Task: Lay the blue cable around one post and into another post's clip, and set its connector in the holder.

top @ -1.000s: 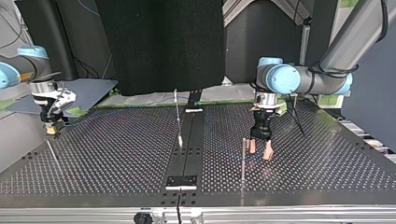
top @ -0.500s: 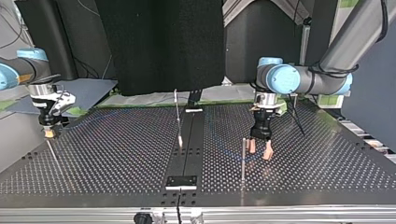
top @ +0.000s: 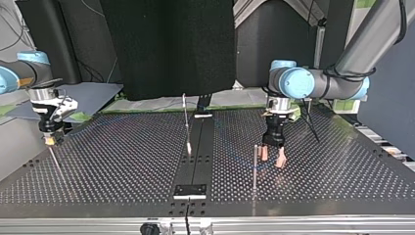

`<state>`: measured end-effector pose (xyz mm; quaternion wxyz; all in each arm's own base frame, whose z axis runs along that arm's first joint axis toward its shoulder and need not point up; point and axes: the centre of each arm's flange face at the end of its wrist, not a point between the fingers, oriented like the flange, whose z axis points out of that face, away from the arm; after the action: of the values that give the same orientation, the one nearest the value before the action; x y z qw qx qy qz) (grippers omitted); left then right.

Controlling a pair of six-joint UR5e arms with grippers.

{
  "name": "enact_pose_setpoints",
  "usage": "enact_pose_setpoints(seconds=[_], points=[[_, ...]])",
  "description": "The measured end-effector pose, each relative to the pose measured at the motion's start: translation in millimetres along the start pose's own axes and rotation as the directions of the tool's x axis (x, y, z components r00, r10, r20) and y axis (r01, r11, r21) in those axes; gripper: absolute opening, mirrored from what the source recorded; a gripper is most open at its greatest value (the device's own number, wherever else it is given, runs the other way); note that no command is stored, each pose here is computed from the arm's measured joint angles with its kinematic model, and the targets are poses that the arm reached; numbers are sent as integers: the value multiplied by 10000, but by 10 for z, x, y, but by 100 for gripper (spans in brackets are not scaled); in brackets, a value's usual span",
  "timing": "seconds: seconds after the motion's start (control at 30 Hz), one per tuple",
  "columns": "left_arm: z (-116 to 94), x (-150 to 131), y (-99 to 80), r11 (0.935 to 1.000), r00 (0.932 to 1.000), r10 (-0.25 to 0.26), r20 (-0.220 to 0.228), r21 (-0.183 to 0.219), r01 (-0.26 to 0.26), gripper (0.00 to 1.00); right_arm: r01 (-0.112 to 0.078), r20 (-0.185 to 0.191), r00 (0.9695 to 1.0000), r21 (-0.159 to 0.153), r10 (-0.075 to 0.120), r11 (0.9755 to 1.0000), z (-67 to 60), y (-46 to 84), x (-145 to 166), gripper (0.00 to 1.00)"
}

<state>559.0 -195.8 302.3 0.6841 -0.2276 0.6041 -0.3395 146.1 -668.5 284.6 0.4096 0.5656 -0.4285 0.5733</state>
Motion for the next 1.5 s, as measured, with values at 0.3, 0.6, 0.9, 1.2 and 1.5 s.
enact_pose_setpoints(seconds=[0.3, 0.6, 0.9, 1.2, 1.5], points=[[1, -2, 2, 10000, 10000, 1, 3, -3, -1, 100, 64, -201, 9998, 33, -64, 10000, 23, 2, 13, 0], [2, -7, 4, 10000, 10000, -9, 4, 2, 9, 100, 80, -222, 9997, 47, -79, 10000, 30, 4, 3, 0], [5, -9, 8, 10000, 10000, 2, 8, -4, -2, 100, 80, -165, 9998, 37, -80, 10000, 30, 13, -26, 2], [6, -14, 14, 10000, 10000, 6, 7, -7, -6, 100, 166, -356, 9993, 416, -151, 9990, 46, 39, -9, 2], [5, -15, 14, 10000, 10000, 7, 8, -6, -7, 100, 230, -405, 9990, 735, -201, 9970, 46, 69, -19, 2]])
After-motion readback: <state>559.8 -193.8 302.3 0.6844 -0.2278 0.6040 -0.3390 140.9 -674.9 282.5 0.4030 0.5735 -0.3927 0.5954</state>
